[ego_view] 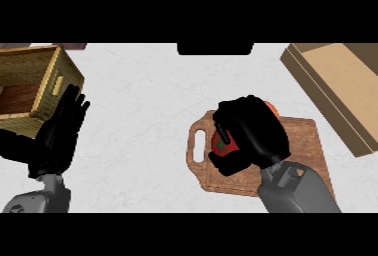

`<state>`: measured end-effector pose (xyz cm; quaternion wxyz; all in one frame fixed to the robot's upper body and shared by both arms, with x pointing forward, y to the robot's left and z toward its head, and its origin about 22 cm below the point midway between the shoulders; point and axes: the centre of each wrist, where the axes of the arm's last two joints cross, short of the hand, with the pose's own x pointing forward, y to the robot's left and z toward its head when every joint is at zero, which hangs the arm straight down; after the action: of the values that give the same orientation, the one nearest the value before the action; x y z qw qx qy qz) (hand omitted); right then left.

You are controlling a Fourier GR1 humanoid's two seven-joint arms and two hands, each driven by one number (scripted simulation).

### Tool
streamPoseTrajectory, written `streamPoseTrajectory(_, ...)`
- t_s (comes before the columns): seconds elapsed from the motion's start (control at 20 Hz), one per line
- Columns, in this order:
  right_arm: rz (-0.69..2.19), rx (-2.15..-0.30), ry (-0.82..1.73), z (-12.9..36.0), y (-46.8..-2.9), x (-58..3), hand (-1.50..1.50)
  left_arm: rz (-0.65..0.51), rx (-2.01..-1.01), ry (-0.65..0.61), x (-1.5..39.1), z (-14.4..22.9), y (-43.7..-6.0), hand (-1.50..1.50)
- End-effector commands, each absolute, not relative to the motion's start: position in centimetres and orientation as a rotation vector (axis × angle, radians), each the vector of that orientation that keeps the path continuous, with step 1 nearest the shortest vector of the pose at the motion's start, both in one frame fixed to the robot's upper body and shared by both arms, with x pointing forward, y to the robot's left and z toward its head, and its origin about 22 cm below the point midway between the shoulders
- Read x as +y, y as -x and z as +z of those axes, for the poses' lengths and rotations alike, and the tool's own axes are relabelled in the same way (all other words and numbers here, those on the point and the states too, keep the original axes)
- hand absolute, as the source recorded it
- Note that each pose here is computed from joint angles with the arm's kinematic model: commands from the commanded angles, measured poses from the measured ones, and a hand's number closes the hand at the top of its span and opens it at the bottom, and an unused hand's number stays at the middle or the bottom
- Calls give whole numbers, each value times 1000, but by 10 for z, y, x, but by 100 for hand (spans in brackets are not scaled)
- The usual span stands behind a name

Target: Pick the tomato from the cutting board and place it in the cardboard box

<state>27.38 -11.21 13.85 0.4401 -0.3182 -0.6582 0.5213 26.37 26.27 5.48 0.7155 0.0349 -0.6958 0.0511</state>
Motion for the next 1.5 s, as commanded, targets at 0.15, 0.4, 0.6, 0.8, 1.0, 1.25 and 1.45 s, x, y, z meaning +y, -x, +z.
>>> streamPoseTrajectory(0.15,876,-1726,943,198,-260,-143,150,110,-1532,-69,271,56,-257,0)
streamPoseTrajectory(0.4,680,-1705,1064,227,-284,-145,150,99,-1553,-65,255,70,-260,0)
streamPoseTrajectory(0.6,614,-1633,1105,238,-302,-206,150,110,-1556,-66,261,65,-272,0)
streamPoseTrajectory(0.8,622,-1549,1120,239,-330,-221,150,97,-1556,-64,267,61,-262,0)
streamPoseTrajectory(1.0,574,-1544,1136,230,-336,-267,150,133,-1540,-71,264,57,-279,0)
streamPoseTrajectory(1.25,595,-1458,1340,208,-369,-300,150,107,-1560,-56,270,73,-260,0)
streamPoseTrajectory(1.45,623,-1427,1353,206,-393,-327,150,87,-1559,-52,261,51,-267,0)
